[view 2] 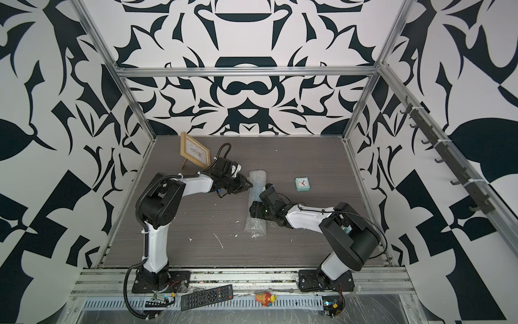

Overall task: Wrap wine bottles in bubble wrap
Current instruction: Wrap the wine bottle in bubble wrap.

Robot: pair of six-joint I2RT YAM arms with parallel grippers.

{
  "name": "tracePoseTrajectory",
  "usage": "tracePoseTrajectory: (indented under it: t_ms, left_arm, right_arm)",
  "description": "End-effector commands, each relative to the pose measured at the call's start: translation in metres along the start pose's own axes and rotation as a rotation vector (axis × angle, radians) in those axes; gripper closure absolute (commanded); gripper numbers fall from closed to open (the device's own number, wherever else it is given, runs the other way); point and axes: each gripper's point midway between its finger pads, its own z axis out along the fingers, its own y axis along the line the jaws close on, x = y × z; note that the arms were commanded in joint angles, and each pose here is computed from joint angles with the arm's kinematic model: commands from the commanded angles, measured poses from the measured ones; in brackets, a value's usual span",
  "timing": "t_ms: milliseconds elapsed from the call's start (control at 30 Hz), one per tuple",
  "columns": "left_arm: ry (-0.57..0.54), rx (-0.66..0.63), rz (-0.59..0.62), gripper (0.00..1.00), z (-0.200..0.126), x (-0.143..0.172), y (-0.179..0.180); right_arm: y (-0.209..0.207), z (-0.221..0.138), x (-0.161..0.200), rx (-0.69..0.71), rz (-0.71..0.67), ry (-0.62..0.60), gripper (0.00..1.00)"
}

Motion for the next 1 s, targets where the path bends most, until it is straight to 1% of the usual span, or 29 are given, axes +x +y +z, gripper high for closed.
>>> tracePoseTrajectory:
  t_ms: [0, 100, 267, 400, 533, 767, 867, 967]
  left_arm:
    - [0.060, -0.027, 0.070, 0.59, 0.006, 0.003, -0.004]
    - [0.054, -0.034, 0.107, 0.55, 0.002, -0.001, -0.009]
    - [0.057, -0.037, 0.170, 0.46, -0.010, 0.000, -0.018]
    - [0.039, -0.035, 0.214, 0.42, -0.028, -0.002, -0.027]
    - [0.003, -0.040, 0.236, 0.41, -0.053, -0.007, -0.031]
    - [-0.073, -0.060, 0.256, 0.40, -0.102, -0.010, -0.031]
    - [-0.115, -0.087, 0.241, 0.40, -0.129, -0.008, -0.020]
    - [-0.158, -0.116, 0.195, 0.40, -0.158, -0.001, -0.001]
  right_arm:
    - [-0.033, -0.005, 0.009, 0.148, -0.040, 0.049, 0.19]
    - [-0.030, -0.019, 0.000, 0.163, -0.055, 0.020, 0.15]
    - [-0.020, -0.045, -0.017, 0.181, -0.086, -0.018, 0.12]
    - [-0.010, -0.061, -0.027, 0.171, -0.122, -0.032, 0.11]
    - [0.002, -0.073, -0.033, 0.143, -0.157, -0.037, 0.11]
    - [0.018, -0.081, -0.040, 0.113, -0.200, -0.021, 0.12]
    - [0.026, -0.085, -0.046, 0.102, -0.224, -0.026, 0.14]
    - [0.038, -0.087, -0.055, 0.078, -0.247, -0.033, 0.19]
